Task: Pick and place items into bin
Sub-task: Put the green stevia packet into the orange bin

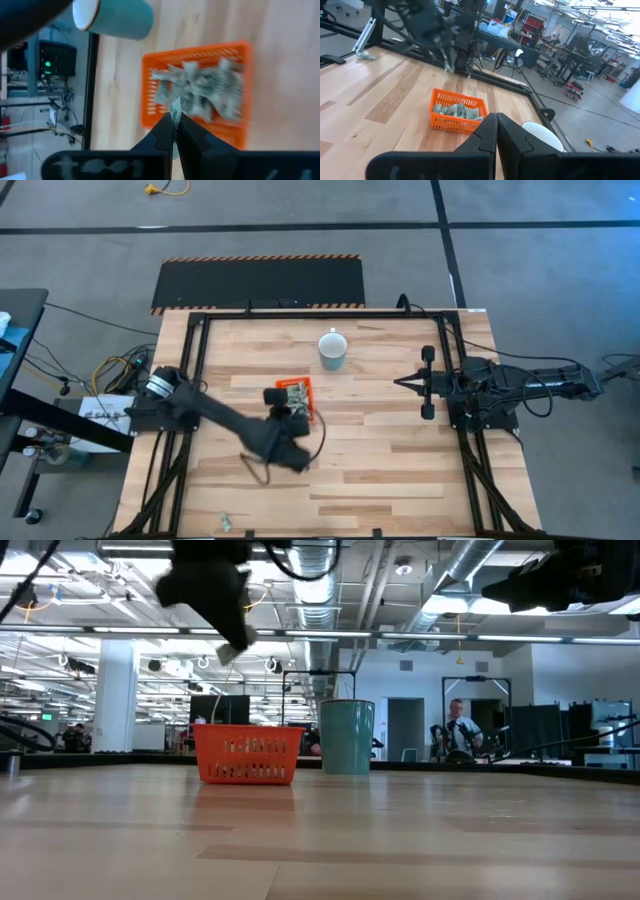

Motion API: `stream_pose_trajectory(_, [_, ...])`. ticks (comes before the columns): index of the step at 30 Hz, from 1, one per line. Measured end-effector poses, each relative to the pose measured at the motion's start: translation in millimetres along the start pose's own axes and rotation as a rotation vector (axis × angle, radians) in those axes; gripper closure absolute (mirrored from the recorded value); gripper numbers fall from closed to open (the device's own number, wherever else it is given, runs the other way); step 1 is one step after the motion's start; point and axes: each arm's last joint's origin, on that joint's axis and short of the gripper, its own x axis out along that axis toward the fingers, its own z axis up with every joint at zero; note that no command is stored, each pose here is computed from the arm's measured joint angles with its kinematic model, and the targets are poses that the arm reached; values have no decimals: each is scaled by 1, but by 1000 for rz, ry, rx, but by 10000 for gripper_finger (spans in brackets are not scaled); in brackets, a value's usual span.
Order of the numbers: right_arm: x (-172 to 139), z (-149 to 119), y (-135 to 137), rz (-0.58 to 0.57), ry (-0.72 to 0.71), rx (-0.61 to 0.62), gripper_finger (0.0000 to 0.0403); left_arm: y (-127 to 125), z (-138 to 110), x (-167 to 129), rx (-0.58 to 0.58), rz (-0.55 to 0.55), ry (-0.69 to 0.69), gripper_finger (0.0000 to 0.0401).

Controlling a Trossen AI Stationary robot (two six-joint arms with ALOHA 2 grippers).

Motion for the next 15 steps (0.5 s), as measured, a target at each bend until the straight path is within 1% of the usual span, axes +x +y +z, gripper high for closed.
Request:
stream_pose_trajectory(3, [0, 0, 0, 0, 0, 0, 401, 12, 9, 16, 6, -35, 40, 399])
stream_pose_trajectory(7, [0, 0, 0, 0, 0, -7, 401, 22, 16, 31, 12, -179, 102, 399])
stream_pose_trajectory(10, [0, 0, 0, 0, 0, -7, 401, 27, 22, 39, 19, -245, 104, 399])
stream_pose_trajectory(12, [0, 0, 0, 0, 0, -7, 401, 30, 26, 44, 0, -273, 96, 399])
stream_pose_trajectory(15, [0, 0, 0, 0, 0, -7, 401, 34, 30, 51, -22, -350, 102, 397])
